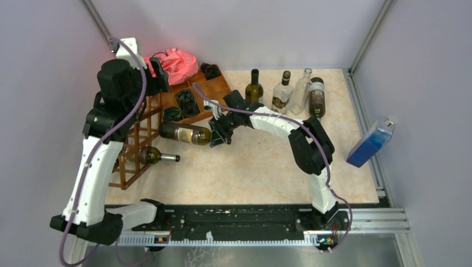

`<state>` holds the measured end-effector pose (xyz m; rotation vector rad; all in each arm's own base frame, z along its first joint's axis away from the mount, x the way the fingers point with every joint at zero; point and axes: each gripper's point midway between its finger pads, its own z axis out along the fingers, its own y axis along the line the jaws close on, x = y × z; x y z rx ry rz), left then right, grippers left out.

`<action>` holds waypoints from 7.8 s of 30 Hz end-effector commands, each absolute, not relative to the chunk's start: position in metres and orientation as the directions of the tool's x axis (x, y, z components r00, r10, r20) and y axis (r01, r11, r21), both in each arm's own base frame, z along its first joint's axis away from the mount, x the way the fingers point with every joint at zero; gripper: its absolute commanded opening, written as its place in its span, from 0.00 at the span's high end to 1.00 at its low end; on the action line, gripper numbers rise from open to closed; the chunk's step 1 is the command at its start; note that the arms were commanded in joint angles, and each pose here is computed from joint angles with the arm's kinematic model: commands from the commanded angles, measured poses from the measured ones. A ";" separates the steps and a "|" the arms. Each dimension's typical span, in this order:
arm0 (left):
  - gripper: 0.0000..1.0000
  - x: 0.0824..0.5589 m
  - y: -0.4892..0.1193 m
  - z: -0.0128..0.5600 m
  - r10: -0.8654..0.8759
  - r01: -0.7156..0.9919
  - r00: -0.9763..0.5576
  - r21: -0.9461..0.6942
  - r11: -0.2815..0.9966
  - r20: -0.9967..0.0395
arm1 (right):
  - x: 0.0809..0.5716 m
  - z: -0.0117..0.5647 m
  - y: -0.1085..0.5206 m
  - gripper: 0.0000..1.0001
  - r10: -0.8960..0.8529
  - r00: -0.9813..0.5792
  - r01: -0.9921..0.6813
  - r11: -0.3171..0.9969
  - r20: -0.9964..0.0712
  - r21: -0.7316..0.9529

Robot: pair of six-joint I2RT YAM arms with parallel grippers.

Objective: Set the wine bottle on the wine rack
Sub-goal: Adjust the wine rack at the center of the board, then place the wine bottle in the wine rack, then pick up the wine bottle from the center of the board.

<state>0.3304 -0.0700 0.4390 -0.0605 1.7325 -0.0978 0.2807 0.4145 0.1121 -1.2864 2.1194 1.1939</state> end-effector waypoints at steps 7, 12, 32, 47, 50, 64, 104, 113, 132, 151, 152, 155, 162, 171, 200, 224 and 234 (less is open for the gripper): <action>0.24 0.394 0.011 0.384 -0.200 -0.038 -0.243 -0.197 0.980 -0.949 | 0.268 0.197 0.410 1.00 -0.407 -0.297 -0.951 0.047 -0.864 0.305; 0.24 0.419 0.040 0.326 -0.185 -0.023 -0.328 -0.189 0.982 -0.926 | 0.267 0.202 0.402 1.00 -0.391 -0.300 -0.950 0.034 -0.870 0.312; 0.48 0.442 0.020 0.224 -0.004 0.221 -0.542 -0.147 0.964 -0.841 | 0.277 0.218 0.373 1.00 -0.335 -0.302 -0.950 0.029 -0.893 0.311; 0.71 0.424 -0.015 0.219 0.015 0.389 -0.579 -0.260 0.884 -0.815 | 0.286 0.219 0.359 1.00 -0.318 -0.327 -0.943 0.056 -0.890 0.327; 0.71 0.422 -0.022 0.220 -0.003 0.409 -0.579 -0.294 0.864 -0.815 | 0.287 0.218 0.356 1.00 -0.319 -0.327 -0.944 0.063 -0.890 0.324; 0.69 0.415 -0.042 0.224 -0.085 0.443 -0.584 -0.405 0.800 -0.807 | 0.281 0.188 0.359 1.00 -0.369 -0.361 -0.932 0.119 -0.857 0.341; 0.01 0.336 0.009 0.344 -0.090 0.108 -0.303 -0.128 0.986 -0.949 | 0.286 0.168 0.468 1.00 -0.249 -0.575 -0.818 0.148 -0.780 0.556; 0.01 0.319 0.021 0.339 -0.101 0.018 -0.297 -0.111 0.994 -0.950 | 0.292 0.174 0.493 1.00 -0.222 -0.601 -0.798 0.122 -0.768 0.590; 0.01 0.308 0.030 0.339 -0.058 -0.024 -0.291 -0.054 0.998 -0.955 | 0.300 0.180 0.539 1.00 -0.189 -0.642 -0.764 0.074 -0.743 0.641; 0.01 0.303 0.027 0.341 -0.068 -0.017 -0.296 -0.065 0.998 -0.953 | 0.302 0.185 0.575 1.00 -0.187 -0.693 -0.711 0.022 -0.696 0.702; 0.01 0.303 0.027 0.341 -0.066 -0.016 -0.294 -0.064 0.998 -0.953 | 0.302 0.186 0.577 1.00 -0.187 -0.697 -0.707 0.022 -0.692 0.707; 0.01 0.303 0.026 0.341 -0.065 -0.011 -0.298 -0.064 0.998 -0.952 | 0.302 0.183 0.582 1.00 -0.189 -0.707 -0.697 0.023 -0.681 0.717; 0.01 0.304 0.025 0.341 -0.062 0.002 -0.300 -0.066 0.998 -0.952 | 0.303 0.172 0.589 0.89 -0.192 -0.719 -0.687 0.050 -0.668 0.725; 0.01 0.303 0.021 0.343 -0.065 0.019 -0.295 -0.074 0.997 -0.953 | 0.314 0.160 0.590 0.57 -0.184 -0.707 -0.705 0.104 -0.683 0.701; 0.01 0.273 -0.046 0.416 -0.316 0.299 -0.119 -0.338 0.892 -0.941 | 0.279 0.231 0.469 0.02 -0.371 -0.227 -0.972 0.029 -0.900 0.233; 0.01 0.244 -0.144 0.407 -0.509 0.654 -0.273 -0.546 0.524 -0.816 | 0.236 0.393 0.288 0.01 -0.181 0.099 -0.919 0.361 -0.979 -0.160; 0.01 0.195 -0.232 0.399 -0.405 0.782 -0.393 -0.532 0.326 -0.826 | 0.225 0.412 0.243 0.01 -0.118 0.024 -0.867 0.492 -0.993 -0.079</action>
